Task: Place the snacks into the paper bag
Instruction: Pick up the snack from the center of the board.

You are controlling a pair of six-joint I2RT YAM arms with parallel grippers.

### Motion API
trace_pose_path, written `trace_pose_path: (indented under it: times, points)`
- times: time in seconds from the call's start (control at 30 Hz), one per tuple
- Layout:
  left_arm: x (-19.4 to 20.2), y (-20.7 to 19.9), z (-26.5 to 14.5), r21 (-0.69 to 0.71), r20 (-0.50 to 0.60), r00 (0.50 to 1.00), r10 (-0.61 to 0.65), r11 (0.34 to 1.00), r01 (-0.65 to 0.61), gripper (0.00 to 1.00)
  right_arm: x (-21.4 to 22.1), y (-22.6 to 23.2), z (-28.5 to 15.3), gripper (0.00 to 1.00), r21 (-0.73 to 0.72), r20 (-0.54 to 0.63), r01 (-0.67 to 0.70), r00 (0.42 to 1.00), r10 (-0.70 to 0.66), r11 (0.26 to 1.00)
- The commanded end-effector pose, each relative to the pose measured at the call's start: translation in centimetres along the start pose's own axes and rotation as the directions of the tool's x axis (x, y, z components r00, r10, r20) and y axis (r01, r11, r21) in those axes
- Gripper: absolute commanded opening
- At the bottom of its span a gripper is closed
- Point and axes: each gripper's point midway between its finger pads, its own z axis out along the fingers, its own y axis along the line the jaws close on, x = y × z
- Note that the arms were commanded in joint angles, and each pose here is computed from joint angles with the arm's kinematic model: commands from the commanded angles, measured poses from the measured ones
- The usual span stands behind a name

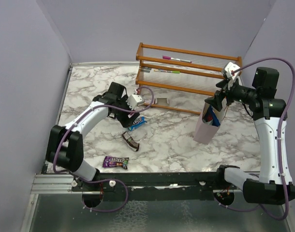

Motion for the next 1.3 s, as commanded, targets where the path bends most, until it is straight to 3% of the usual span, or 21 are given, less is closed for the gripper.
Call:
trace_pose_path:
  times: [0.0,0.47,1.0,1.27]
  points:
    - [1.2,-1.0,2.7,0.11,-0.067,0.995,-0.073,0.991,0.08,0.8,-1.1,0.7,-0.8,0.87,0.013,0.039,0.036,0.999,-0.037,0.999]
    - [2.5,-2.1,6.1,0.231,-0.151,0.977,-0.152,0.955,0.184,0.49,-0.1,1.4,-1.0,0.87,0.007,0.022,0.043,0.999,-0.043,0.999]
    - [1.9,-2.5,5.5,0.254,-0.128,0.982,-0.14,0.952,0.169,0.25,-0.4,1.7,-1.0,0.86,-0.006,0.034,0.023,0.999,-0.023,1.0]
    - [-0.2,-2.5,3.8,0.268,-0.078,0.991,-0.111,0.955,0.128,0.14,-1.2,3.2,-0.5,0.8,-0.099,0.085,-0.064,0.994,0.072,0.993]
